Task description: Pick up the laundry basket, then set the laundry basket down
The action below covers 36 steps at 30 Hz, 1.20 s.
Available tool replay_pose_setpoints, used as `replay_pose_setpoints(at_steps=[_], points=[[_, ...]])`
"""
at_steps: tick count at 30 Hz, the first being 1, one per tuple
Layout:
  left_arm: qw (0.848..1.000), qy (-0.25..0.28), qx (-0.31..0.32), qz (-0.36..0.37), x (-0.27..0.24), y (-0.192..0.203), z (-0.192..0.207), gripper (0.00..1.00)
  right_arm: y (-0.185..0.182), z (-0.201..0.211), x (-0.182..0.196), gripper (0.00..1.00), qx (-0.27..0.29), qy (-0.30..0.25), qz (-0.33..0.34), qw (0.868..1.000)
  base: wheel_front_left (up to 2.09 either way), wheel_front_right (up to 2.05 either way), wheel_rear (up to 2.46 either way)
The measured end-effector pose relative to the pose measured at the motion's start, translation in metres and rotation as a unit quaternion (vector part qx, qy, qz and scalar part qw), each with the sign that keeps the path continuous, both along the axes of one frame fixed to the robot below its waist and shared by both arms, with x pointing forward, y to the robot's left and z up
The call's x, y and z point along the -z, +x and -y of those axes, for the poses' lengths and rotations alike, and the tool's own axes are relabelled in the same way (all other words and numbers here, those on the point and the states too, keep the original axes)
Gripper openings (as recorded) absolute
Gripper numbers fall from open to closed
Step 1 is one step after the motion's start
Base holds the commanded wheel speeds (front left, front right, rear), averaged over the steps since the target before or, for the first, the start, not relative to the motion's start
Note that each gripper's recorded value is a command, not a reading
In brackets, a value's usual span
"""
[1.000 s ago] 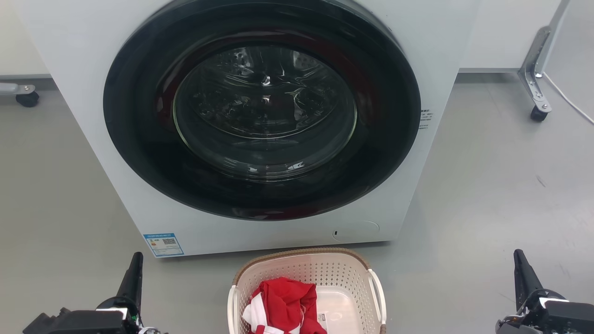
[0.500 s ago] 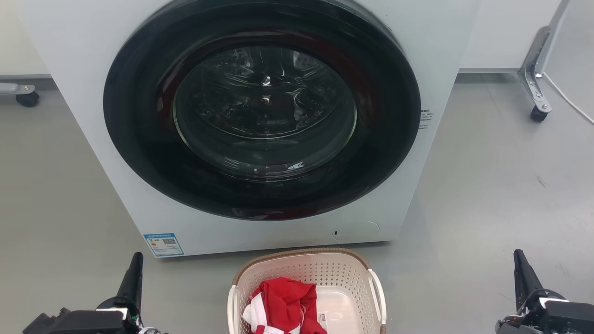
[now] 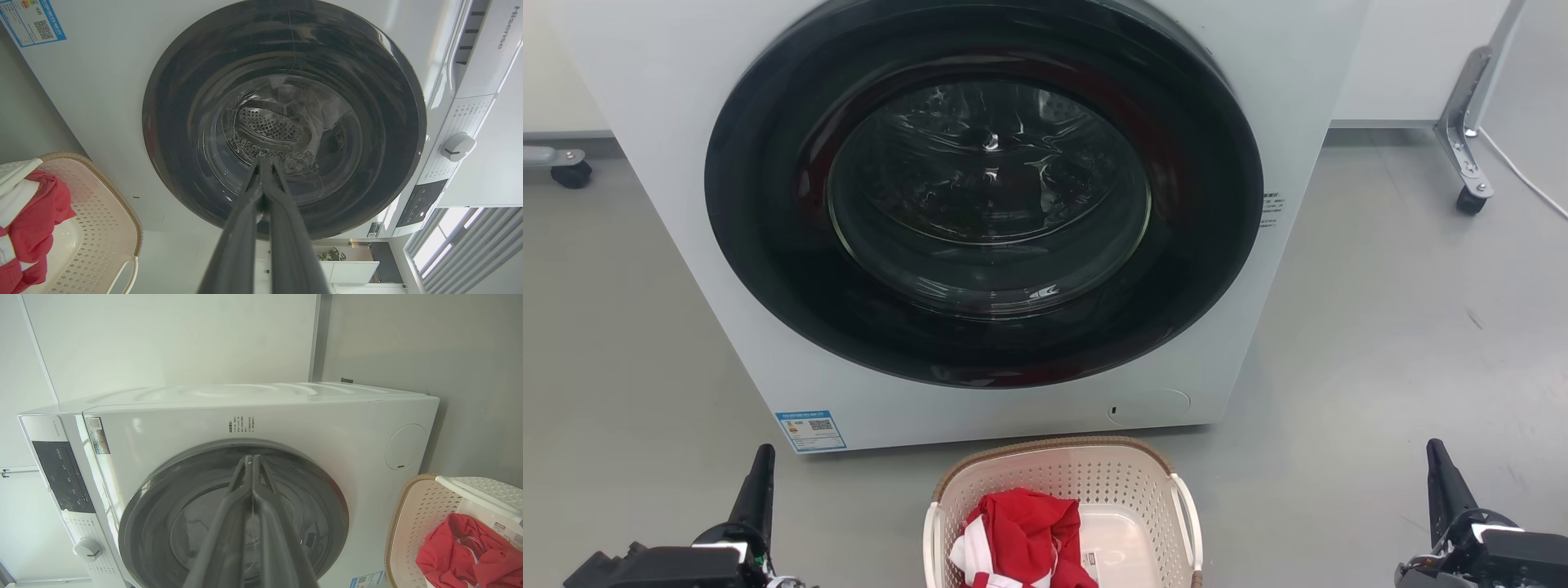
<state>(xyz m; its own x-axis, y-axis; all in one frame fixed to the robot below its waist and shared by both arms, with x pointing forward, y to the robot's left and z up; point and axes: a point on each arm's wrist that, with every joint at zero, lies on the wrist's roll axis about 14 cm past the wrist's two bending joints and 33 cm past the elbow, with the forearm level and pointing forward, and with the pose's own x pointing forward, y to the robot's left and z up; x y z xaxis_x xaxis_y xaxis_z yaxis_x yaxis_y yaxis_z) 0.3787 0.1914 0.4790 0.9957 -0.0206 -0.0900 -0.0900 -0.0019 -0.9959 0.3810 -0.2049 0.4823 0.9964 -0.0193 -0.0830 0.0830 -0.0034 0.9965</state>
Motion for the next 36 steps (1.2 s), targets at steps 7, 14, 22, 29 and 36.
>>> replay_pose_setpoints(at_steps=[7,14,22,29,36], points=[[1.0,0.0,0.0,0.0,0.0,0.0,0.0001,0.0,0.0,0.0,0.0,0.0,0.0,0.0,0.0,1.0,0.0,0.0,0.0],[1.0,0.0,0.0,0.0,0.0001,0.0,0.0001,0.0,0.0,0.0,-0.0001,0.0,0.0,0.0,0.0,1.0,0.0,0.0,0.0],[1.0,0.0,0.0,0.0,0.0001,-0.0001,0.0001,0.0,0.0,0.0,-0.0001,0.0,0.0,0.0,0.0,1.0,0.0,0.0,0.0],[1.0,0.0,0.0,0.0,0.0002,-0.0001,0.0001,0.0,0.0,-0.0001,-0.0001,0.0,0.0,0.0,0.0,1.0,0.0,0.0,0.0],[1.0,0.0,0.0,0.0,0.0002,-0.0001,0.0001,0.0,0.0,-0.0001,-0.0001,0.0,0.0,0.0,0.0,1.0,0.0,0.0,0.0]])
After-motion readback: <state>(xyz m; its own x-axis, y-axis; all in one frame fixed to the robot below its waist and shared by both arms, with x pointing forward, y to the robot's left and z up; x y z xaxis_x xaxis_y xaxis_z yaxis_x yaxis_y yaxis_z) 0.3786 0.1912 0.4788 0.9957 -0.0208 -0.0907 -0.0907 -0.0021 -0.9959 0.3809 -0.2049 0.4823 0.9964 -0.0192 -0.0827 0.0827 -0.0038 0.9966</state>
